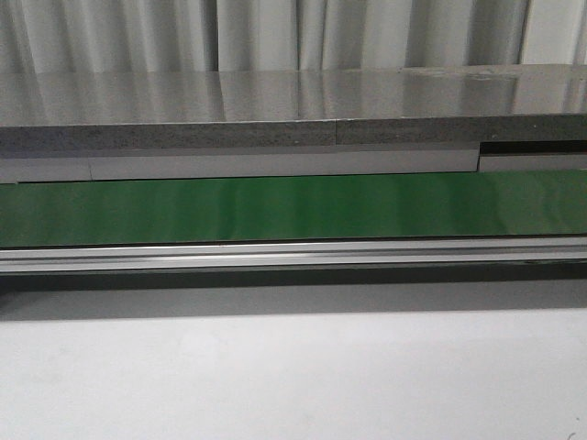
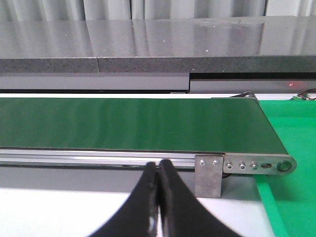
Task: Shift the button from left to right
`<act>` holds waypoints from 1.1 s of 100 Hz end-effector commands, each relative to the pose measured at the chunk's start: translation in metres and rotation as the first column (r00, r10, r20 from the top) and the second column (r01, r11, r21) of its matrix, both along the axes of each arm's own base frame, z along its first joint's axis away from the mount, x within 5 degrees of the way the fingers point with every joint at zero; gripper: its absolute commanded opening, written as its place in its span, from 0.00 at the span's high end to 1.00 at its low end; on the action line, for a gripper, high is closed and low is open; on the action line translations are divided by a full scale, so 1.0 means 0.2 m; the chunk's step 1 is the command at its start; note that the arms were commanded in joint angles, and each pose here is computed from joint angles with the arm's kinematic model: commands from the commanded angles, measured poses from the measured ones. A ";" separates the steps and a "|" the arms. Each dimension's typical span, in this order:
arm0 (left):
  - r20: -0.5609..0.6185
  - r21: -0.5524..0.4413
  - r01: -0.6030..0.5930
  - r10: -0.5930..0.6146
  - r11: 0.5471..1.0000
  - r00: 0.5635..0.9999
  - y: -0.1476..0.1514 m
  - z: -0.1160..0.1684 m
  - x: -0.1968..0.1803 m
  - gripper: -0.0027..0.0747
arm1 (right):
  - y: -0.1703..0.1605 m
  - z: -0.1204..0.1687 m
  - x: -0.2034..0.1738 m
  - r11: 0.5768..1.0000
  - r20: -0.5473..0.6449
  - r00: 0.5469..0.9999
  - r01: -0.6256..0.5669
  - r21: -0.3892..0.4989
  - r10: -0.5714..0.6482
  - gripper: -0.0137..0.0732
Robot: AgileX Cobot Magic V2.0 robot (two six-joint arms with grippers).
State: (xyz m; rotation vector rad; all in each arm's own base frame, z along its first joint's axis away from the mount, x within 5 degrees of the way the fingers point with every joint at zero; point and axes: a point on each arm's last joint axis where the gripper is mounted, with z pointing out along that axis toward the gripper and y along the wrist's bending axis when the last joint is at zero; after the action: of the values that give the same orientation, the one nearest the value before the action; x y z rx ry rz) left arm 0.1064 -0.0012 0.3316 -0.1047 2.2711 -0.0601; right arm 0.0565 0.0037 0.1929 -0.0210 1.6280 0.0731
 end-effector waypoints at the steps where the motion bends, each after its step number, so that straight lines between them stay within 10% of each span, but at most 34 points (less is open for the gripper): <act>1: 0.030 -0.018 0.003 -0.002 1.000 1.000 -0.01 0.05 0.05 0.99 | 0.00 0.07 -0.01 1.000 0.117 0.993 0.006 -0.002 -0.005 0.92; 26: -0.002 -0.008 0.008 -0.008 1.000 1.000 -0.01 0.02 0.10 0.93 | 0.00 0.07 -0.01 1.000 0.117 0.993 0.006 -0.002 -0.005 0.92; 55: 0.028 0.008 0.012 -0.012 1.000 1.000 0.00 0.03 0.11 0.17 | 0.00 0.07 -0.01 1.000 0.117 0.993 0.006 -0.002 -0.005 0.92; 110: -0.026 0.035 -0.026 0.026 0.999 0.999 0.03 0.05 0.19 0.17 | 0.00 0.07 -0.01 1.000 0.117 0.993 0.006 -0.002 -0.005 0.92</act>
State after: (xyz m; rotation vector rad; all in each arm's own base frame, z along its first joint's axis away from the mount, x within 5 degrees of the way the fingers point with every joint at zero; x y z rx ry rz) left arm 0.1331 0.0003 0.3262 -0.1079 2.3372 -0.0408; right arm 0.0565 0.0037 0.1929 -0.0210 1.6280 0.0731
